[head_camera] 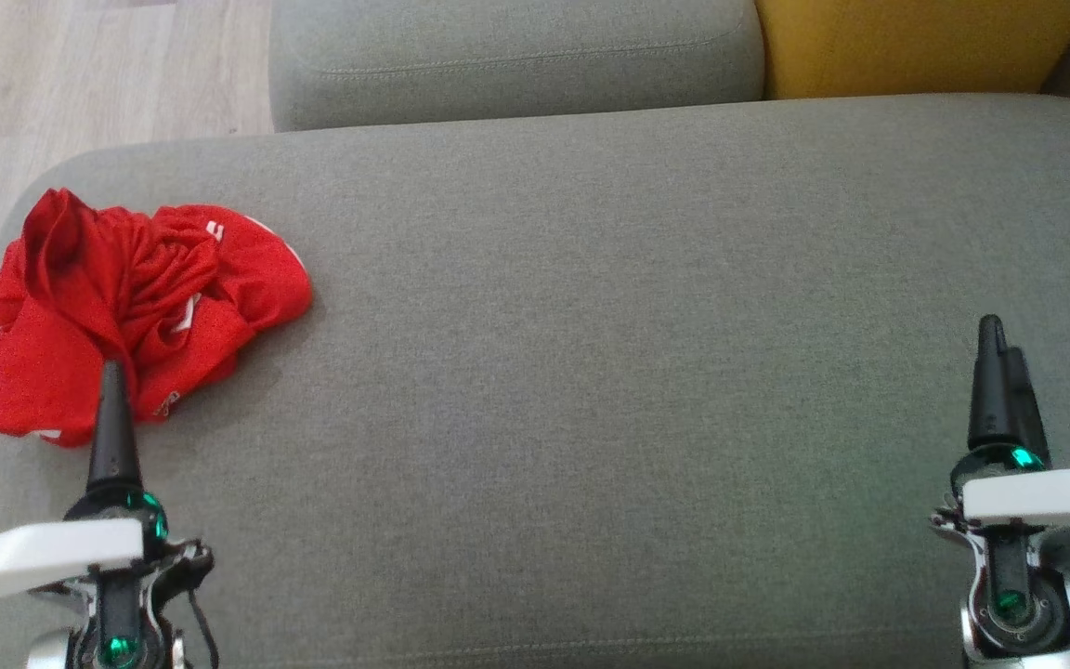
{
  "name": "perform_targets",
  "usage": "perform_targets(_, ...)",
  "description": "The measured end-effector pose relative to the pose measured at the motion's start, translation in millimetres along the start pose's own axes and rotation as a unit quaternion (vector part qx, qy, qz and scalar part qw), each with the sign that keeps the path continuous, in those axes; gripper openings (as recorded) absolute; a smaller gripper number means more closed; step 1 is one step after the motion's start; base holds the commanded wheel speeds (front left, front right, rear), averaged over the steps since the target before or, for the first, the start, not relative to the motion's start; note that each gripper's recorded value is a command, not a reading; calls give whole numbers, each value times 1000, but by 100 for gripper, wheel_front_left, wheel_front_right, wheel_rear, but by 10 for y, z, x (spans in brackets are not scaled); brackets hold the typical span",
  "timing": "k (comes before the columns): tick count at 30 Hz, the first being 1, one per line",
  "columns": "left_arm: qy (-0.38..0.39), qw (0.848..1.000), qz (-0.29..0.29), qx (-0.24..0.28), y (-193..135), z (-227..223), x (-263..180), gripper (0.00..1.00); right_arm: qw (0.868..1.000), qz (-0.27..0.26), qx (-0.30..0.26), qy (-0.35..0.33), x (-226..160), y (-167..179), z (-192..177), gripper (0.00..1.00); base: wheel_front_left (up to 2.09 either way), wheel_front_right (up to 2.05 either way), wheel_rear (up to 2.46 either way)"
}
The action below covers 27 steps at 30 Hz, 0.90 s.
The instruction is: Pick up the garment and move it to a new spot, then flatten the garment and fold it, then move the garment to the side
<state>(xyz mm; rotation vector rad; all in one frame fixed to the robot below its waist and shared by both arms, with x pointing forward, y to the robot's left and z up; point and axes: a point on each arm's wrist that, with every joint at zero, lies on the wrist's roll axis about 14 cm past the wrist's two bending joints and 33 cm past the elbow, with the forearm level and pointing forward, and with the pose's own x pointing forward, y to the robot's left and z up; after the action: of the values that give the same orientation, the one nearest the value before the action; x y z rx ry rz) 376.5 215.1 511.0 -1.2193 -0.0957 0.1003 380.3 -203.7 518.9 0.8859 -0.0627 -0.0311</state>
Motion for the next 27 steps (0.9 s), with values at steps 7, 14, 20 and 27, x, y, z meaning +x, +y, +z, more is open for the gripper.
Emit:
perform_targets(7,12,996,-35,77,-237,-103,27,100,997,32,-74,1,39,199,-24,100,0,0,0)
perform_targets(14,36,982,-64,173,-424,-336,26,100,986,54,-154,12,42,309,-123,100,0,0,0)
perform_targets(20,46,968,-81,235,-511,-481,12,100,978,64,-199,16,32,343,-175,100,0,0,0)
perform_targets(27,63,936,-106,329,-594,-712,-33,100,964,68,-258,17,23,329,-207,100,0,0,0)
